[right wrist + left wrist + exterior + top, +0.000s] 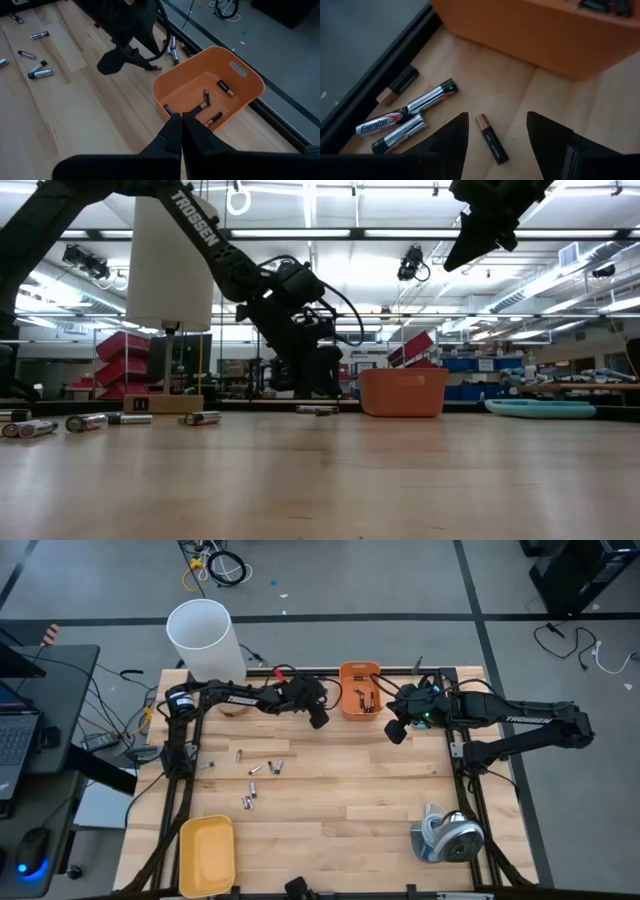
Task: Sort batteries
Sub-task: Put the black battery into the orange bin
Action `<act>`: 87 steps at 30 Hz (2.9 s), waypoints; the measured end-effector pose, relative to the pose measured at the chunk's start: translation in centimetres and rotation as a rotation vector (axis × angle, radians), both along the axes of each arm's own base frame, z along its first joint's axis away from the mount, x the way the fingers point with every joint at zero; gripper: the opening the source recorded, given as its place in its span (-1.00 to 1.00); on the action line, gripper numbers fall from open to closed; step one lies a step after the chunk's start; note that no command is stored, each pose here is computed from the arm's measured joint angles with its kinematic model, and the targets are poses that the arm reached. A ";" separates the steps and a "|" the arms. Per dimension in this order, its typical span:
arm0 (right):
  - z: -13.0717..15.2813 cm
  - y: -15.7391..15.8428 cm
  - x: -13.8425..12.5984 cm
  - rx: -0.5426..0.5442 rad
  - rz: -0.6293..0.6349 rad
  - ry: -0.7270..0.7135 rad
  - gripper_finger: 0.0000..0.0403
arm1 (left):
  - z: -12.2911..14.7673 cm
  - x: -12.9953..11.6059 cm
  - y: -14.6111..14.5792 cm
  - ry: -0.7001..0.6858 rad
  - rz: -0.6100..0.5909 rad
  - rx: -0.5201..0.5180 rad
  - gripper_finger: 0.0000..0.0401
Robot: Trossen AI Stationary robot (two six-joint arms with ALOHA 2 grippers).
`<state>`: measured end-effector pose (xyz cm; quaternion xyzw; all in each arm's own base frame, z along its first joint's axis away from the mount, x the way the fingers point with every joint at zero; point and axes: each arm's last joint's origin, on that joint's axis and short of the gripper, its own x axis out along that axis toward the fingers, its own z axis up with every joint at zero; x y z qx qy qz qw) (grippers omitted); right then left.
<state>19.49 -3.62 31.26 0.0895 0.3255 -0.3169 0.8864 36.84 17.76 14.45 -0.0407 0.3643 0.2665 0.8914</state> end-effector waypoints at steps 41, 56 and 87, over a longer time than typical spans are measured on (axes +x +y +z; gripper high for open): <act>0.0 0.0 0.0 0.000 0.001 0.001 -1.00 | -2.6 -0.7 0.9 0.168 0.001 0.039 -0.60; 0.0 0.0 0.0 -0.012 0.013 0.011 -1.00 | -1.9 -1.3 1.3 0.185 0.030 0.066 -0.95; 0.0 0.1 0.0 0.008 0.034 0.008 -1.00 | 1.7 -4.2 3.7 0.150 -0.281 -0.008 -0.11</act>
